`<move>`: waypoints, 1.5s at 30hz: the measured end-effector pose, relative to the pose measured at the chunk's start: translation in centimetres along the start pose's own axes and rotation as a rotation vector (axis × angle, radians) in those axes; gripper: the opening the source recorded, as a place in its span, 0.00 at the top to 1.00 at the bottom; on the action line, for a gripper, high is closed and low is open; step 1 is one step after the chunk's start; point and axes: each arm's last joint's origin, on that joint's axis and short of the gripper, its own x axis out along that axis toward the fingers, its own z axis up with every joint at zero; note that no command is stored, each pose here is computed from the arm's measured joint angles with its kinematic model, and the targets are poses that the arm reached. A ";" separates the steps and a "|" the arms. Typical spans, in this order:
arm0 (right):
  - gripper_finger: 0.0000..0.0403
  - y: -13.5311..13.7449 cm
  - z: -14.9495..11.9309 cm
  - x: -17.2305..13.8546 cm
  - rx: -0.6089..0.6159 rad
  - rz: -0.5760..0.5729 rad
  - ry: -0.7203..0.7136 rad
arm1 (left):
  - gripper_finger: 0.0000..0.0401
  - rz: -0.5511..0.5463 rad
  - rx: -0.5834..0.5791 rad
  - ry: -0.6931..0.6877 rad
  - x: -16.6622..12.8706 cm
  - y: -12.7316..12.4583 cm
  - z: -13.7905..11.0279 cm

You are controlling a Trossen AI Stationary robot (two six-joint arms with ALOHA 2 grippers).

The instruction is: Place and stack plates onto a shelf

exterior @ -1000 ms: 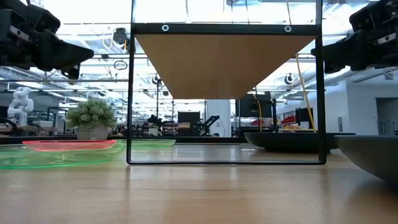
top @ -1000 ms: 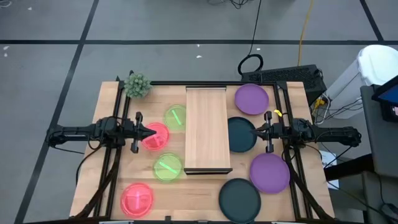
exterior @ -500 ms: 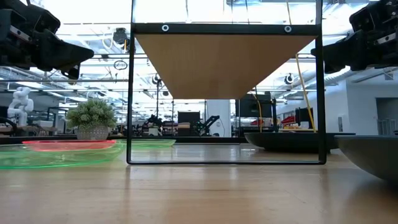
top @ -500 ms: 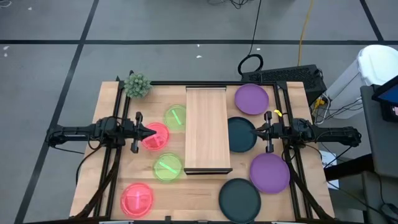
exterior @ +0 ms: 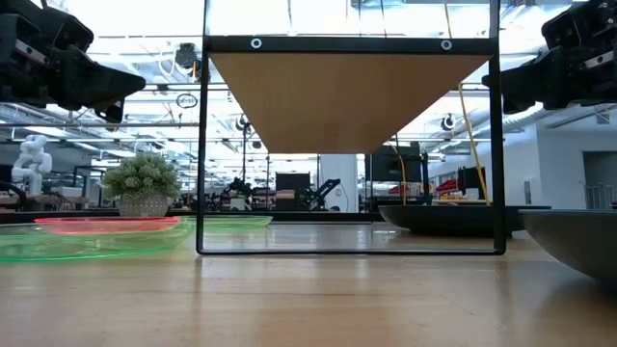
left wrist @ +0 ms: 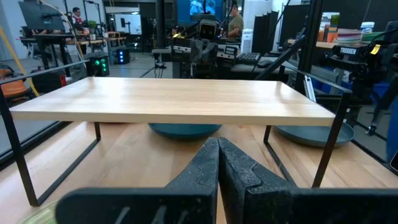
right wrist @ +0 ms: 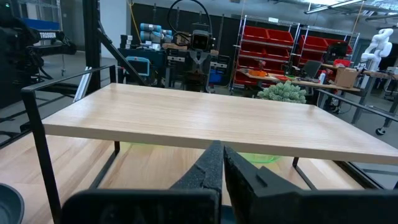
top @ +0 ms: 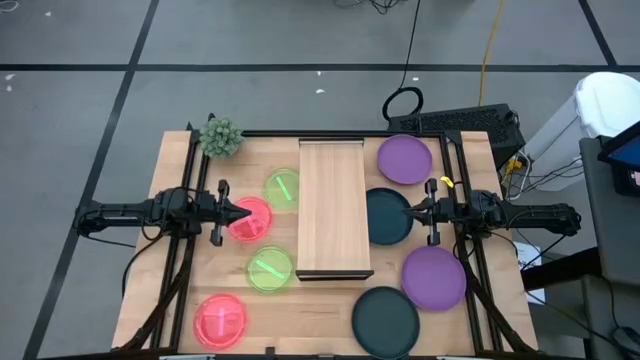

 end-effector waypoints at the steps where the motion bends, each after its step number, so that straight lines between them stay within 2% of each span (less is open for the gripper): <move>1: 1.00 0.0 0.0 0.0 0.000 0.000 0.000 | 0.99 0.000 0.000 0.000 0.0 0.0 0.0; 41: 1.00 0.0 0.2 0.0 -0.001 -0.004 -0.017 | 0.99 0.000 0.000 0.000 0.0 0.0 0.0; 45: 1.00 -0.1 0.4 0.0 -0.047 -0.011 -0.044 | 0.99 0.000 0.000 0.000 0.0 0.0 0.0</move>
